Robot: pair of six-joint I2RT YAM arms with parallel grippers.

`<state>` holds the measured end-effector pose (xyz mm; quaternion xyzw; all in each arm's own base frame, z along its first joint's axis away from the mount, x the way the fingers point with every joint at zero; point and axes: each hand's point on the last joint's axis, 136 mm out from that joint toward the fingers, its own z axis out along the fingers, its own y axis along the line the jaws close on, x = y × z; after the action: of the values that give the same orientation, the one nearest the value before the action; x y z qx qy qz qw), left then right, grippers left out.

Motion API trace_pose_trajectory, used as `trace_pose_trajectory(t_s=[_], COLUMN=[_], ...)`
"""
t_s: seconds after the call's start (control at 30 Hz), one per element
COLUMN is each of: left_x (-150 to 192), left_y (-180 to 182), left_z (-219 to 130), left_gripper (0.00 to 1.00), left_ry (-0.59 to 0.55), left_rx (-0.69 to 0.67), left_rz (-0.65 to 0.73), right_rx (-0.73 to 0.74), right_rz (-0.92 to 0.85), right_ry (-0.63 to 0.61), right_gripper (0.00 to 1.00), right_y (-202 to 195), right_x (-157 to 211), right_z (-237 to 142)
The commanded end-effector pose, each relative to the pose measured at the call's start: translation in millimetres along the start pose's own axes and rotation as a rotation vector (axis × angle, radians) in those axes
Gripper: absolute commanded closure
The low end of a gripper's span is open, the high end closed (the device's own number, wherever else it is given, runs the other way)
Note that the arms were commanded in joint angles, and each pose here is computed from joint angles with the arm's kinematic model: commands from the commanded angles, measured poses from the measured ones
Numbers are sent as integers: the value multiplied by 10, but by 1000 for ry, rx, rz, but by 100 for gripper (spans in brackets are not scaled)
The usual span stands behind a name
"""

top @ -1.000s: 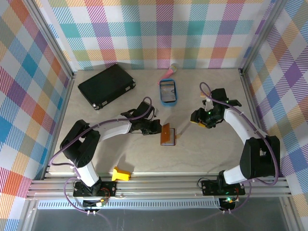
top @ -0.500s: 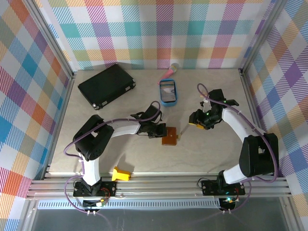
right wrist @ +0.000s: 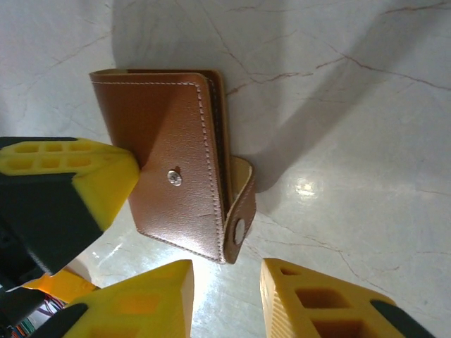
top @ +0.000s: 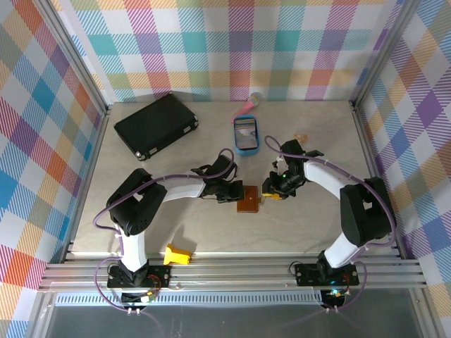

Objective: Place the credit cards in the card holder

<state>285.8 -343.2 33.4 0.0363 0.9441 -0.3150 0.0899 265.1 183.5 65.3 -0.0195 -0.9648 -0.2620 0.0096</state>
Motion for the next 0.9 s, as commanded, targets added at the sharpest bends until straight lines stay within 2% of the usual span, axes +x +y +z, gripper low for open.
trace_pose_trajectory(t_s=[0.0, 0.53, 0.73, 0.8, 0.87], left_x=[188, 216, 222, 232, 225], left_y=[328, 345, 340, 352, 333], left_z=[58, 94, 102, 122, 127], left_gripper=[100, 100, 100, 100, 100], left_ry=[35, 36, 41, 46, 46], left_rx=[-109, -96, -92, -92, -84], left_rz=[-48, -61, -64, -65, -67], right_rx=[8, -35, -35, -46, -59], right_rz=[15, 0, -21, -34, -43], right_ry=[-7, 11, 3, 5, 11], right_gripper=[74, 82, 93, 100, 100], right_y=[35, 112, 151, 183, 216], right_x=[-55, -92, -92, -88, -75], right_z=[-5, 52, 34, 36, 45])
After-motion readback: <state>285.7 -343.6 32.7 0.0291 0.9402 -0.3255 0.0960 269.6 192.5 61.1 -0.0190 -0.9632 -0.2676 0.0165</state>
